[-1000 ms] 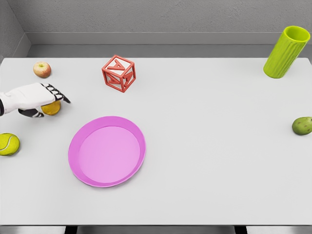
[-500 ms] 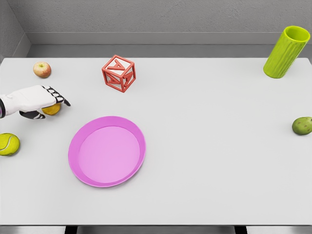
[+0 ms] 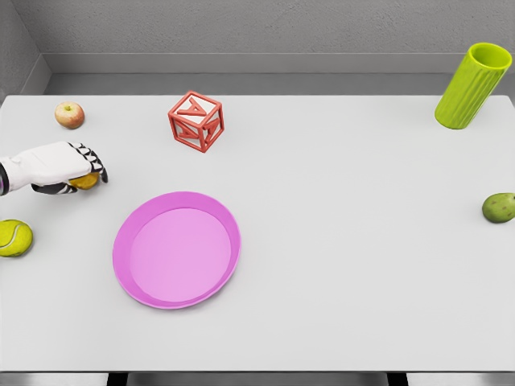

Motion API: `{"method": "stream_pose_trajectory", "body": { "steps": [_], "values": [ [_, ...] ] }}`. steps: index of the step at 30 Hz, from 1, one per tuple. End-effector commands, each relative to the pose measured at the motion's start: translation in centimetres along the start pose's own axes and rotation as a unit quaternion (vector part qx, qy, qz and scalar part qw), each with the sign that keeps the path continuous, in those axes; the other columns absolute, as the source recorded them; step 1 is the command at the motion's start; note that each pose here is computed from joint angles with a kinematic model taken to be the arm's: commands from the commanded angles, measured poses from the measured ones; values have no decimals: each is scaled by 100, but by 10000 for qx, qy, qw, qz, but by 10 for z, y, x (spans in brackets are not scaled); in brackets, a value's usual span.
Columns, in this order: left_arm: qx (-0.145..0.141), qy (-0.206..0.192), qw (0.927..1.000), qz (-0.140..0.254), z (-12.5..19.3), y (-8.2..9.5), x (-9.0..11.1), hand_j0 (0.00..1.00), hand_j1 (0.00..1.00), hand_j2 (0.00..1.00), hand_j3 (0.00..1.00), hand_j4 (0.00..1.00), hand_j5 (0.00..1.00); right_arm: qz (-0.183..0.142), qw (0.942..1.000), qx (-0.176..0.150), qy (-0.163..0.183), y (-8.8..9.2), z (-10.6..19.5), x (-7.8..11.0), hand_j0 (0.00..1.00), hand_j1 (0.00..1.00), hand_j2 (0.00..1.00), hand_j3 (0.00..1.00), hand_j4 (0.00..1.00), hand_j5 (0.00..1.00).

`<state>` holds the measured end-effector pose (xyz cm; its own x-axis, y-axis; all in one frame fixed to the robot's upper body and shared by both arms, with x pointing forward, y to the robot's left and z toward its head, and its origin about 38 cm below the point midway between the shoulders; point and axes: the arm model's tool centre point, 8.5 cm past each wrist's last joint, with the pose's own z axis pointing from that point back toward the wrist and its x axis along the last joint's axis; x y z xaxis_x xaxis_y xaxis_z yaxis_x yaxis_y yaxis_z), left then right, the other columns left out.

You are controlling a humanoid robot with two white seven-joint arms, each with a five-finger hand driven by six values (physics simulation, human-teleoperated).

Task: Put the lemon on the plate with left arm

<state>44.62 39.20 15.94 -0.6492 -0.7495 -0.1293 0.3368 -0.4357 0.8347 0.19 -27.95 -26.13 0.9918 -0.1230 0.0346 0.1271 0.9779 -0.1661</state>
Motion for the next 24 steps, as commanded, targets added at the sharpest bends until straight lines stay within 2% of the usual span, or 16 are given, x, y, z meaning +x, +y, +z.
{"method": "stream_pose_trajectory", "body": {
  "steps": [1, 9, 24],
  "values": [
    [19, -4, 10000, 7, 0, 1, 0, 59, 59, 59, 59, 59, 59, 1, 10000, 0, 3, 0, 0, 0, 100, 100, 100, 100, 100, 100],
    [26, -29, 10000, -10, 1, 2, 1, 55, 55, 55, 55, 55, 55, 1, 10000, 0, 3, 0, 0, 0, 100, 100, 100, 100, 100, 100],
    [152, 10, 9999, -1, 4, 10, -2, 55, 55, 55, 55, 55, 55, 1, 10000, 0, 3, 0, 0, 0, 100, 100, 100, 100, 100, 100]
  ]
}}
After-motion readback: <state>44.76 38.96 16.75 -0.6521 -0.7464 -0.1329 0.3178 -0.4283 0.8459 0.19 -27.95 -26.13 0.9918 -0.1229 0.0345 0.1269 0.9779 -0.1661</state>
